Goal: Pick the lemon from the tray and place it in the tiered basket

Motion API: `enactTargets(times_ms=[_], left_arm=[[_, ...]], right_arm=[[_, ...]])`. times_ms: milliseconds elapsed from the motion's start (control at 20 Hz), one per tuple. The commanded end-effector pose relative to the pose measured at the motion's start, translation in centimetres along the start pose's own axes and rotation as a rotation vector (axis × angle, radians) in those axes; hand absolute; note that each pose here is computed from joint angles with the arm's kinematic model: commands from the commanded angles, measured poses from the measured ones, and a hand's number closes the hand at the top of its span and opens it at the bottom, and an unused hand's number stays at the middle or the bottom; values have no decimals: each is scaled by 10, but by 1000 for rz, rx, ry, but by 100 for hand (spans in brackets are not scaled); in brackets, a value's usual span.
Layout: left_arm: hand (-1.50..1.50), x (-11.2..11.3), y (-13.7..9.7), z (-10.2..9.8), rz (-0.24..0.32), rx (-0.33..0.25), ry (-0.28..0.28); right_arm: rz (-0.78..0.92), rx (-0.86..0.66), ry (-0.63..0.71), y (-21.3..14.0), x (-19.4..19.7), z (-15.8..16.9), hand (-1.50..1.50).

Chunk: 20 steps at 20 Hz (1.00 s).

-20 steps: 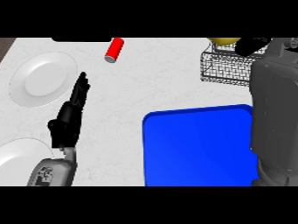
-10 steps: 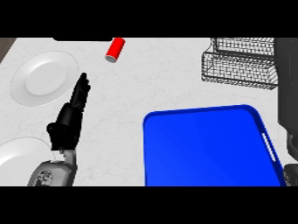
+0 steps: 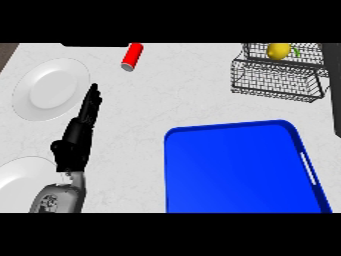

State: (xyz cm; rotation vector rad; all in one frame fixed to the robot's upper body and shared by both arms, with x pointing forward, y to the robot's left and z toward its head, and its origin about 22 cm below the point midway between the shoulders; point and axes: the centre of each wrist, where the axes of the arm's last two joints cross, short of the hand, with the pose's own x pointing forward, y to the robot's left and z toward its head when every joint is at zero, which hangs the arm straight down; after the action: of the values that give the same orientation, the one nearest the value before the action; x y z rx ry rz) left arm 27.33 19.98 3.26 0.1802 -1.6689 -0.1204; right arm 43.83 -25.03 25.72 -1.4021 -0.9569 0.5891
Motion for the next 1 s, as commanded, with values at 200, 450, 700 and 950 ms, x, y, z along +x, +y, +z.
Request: enactTargets(times_ms=[200, 450, 700, 950], left_arm=[[0, 0, -6, -6, -12, 10, -13], [0, 1, -6, -3, -6, 24, -2], [0, -5, -6, 1, 7, 33, 7], [0, -2, 10, 0, -13, 48, 20]], right_arm=[[-301, 84, 85, 42, -19, -13, -150], [-504, 6, 82, 8, -39, -22, -150], [-656, -131, 197, -19, -68, -32, -150], [-772, -189, 330, -32, -131, -25, -150]])
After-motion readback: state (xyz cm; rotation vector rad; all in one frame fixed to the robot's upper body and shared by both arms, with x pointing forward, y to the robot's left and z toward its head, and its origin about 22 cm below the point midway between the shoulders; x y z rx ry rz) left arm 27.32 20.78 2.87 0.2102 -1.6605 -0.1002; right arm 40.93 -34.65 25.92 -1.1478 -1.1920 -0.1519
